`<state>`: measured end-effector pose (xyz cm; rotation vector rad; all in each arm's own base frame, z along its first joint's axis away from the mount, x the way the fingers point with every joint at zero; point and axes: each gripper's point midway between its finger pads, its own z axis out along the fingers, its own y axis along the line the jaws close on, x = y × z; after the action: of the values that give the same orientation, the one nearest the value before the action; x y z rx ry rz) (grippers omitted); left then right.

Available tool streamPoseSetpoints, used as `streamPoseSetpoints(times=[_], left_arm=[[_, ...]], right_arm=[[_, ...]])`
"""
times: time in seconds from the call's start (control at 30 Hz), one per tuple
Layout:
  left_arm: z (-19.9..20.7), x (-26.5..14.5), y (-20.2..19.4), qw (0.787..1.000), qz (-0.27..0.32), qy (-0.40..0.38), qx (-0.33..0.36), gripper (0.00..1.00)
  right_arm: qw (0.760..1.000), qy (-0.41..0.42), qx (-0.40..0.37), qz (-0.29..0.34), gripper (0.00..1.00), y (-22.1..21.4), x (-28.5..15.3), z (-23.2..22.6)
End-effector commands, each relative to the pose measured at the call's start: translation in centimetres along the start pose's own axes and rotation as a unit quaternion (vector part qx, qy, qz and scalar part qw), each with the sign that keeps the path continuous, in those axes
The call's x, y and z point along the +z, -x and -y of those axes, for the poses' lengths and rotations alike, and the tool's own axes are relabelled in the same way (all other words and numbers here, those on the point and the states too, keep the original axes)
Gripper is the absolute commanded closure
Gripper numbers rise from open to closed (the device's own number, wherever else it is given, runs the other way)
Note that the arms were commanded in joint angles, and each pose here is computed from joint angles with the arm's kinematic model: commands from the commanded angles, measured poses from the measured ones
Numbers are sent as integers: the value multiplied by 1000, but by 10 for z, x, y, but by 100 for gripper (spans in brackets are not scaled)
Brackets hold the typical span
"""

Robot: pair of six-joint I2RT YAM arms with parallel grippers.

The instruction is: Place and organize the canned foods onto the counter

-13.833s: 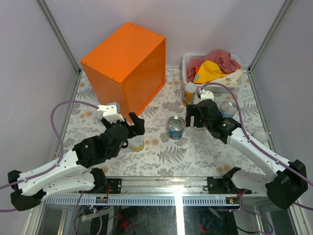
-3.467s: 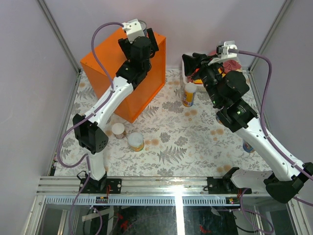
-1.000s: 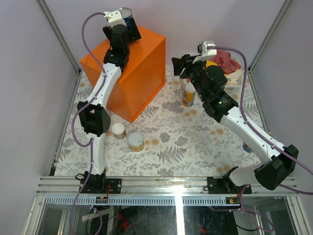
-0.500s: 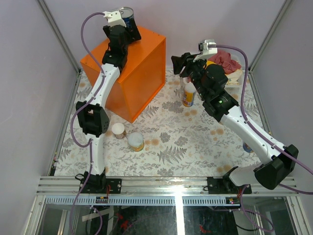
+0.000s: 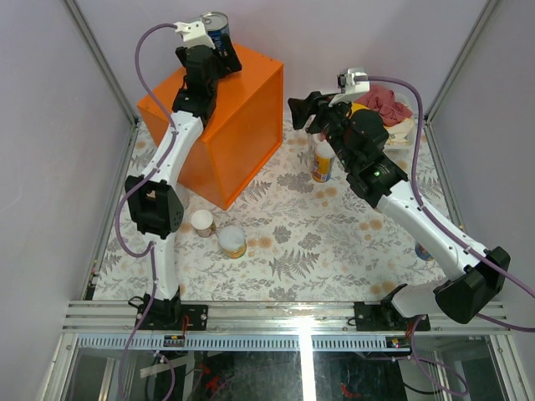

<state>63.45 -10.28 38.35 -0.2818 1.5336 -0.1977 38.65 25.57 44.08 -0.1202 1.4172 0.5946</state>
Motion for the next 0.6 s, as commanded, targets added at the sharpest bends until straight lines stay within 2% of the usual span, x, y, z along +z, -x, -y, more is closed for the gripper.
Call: streamPoseSetpoints(times=[0.0,0.4,0.57], left_arm=[[9,-15,26,1000,24,-7,-19,0],[12,-45,42,999,29,-2,-30,0],[16,-58,43,999,25,-5,-25,0]], right_arm=[[999,14,8,39,30,41,-7,-8],[1000,-7,1,17,17,35,-16,0],[1000,-18,2,11,15,33,-24,6]])
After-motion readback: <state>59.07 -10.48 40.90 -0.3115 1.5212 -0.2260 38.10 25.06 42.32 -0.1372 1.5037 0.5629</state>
